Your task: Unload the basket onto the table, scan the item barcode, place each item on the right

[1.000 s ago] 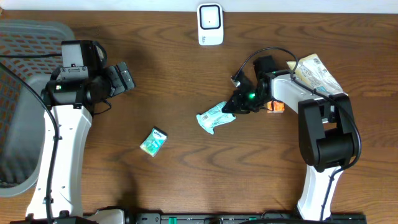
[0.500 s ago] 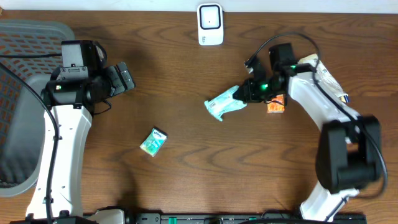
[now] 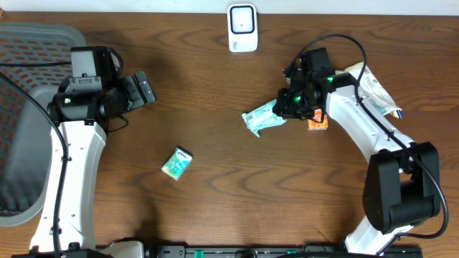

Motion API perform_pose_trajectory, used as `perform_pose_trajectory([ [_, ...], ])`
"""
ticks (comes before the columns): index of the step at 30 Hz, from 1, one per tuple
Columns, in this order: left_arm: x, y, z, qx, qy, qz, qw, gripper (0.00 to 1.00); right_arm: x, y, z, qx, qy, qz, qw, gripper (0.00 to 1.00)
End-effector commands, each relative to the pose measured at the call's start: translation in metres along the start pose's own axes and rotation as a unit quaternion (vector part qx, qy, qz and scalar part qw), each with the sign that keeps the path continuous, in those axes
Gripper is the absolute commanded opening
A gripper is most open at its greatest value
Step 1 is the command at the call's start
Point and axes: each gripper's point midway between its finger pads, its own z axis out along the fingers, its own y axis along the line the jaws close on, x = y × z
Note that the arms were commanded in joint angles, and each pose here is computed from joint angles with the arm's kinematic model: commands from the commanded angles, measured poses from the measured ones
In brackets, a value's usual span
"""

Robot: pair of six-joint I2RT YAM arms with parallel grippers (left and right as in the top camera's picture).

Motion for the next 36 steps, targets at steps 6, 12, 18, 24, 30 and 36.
perform_pose_trajectory([
  [6, 0.013, -0.007, -0.001, 0.025, 0.032, -0.008, 0.999, 0.98, 0.011, 0.000, 0.032, 0.002, 0.013, 0.039, 0.999, 0.01],
  [12, 0.022, -0.007, 0.000, 0.020, 0.048, -0.035, 0.998, 0.27, 0.028, 0.000, 0.053, -0.015, 0.025, 0.041, 0.999, 0.01],
  [18, 0.060, -0.031, 0.030, 0.046, 0.081, -0.064, 0.994, 0.08, 0.045, -0.002, 0.067, -0.015, 0.032, 0.048, 0.998, 0.01],
  [24, 0.110, -0.095, 0.062, 0.161, 0.150, -0.043, 0.975, 0.08, 0.053, -0.008, 0.074, -0.015, 0.033, 0.059, 0.998, 0.01],
  [30, 0.132, -0.133, 0.094, 0.194, 0.184, -0.040, 0.963, 0.07, 0.051, -0.002, 0.076, -0.020, 0.028, 0.051, 0.998, 0.01],
  [36, 0.156, -0.147, 0.120, 0.186, 0.215, -0.054, 0.957, 0.07, 0.053, 0.001, 0.078, -0.014, 0.026, 0.042, 0.999, 0.01],
])
